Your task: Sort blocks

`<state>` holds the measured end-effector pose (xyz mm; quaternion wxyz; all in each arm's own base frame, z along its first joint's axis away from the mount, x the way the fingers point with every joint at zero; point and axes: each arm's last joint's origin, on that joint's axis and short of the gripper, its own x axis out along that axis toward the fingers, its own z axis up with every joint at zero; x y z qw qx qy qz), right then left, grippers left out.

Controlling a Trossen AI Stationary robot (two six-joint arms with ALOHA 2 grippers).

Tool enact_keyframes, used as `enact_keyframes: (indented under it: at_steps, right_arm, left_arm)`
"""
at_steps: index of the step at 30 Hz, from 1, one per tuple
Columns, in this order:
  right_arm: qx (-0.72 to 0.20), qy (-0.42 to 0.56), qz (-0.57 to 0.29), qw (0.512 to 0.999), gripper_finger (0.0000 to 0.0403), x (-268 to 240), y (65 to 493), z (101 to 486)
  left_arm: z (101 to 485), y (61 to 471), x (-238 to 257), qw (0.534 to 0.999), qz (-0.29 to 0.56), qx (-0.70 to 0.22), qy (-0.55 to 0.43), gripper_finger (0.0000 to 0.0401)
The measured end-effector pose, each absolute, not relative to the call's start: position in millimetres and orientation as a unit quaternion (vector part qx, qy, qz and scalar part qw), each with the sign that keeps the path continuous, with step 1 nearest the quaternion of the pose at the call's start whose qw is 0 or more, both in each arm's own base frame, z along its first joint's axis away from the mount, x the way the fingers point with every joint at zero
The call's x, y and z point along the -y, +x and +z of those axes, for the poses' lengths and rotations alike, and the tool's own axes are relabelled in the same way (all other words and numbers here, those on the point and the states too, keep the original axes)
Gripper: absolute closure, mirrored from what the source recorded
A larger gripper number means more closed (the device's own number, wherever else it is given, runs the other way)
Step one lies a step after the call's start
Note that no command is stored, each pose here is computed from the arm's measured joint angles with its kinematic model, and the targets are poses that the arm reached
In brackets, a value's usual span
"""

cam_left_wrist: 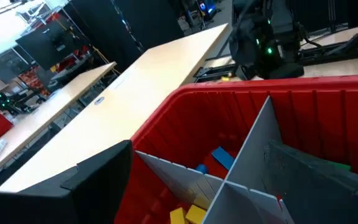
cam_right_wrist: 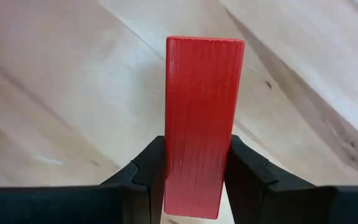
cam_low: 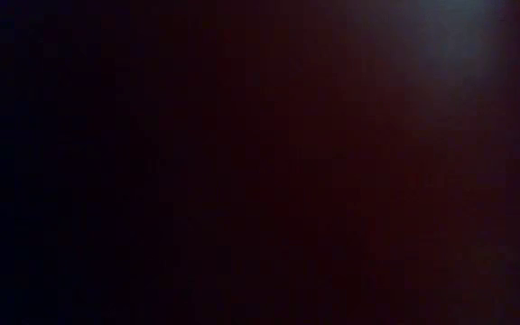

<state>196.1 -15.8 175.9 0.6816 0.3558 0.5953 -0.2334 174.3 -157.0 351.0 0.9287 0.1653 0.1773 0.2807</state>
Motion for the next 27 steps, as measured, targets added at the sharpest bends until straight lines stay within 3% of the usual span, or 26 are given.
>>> enact_keyframes:
  at_steps: [15,22,27]
  right_arm:
    - [-0.385,0.398,-0.191,0.810,0.0296,14,159,247]
    - [-0.182,0.389,-0.043,0.902,0.0296,12,175,291]
    - [-0.068,0.365,0.075,0.926,0.0296,7,196,315]
  left_arm:
    - [351,175,158,0.924,0.278,-0.181,0.192,0.0052]
    - [346,186,163,0.910,0.287,-0.179,0.240,0.0052]
    - [337,201,172,0.881,0.309,-0.170,0.314,0.0052]
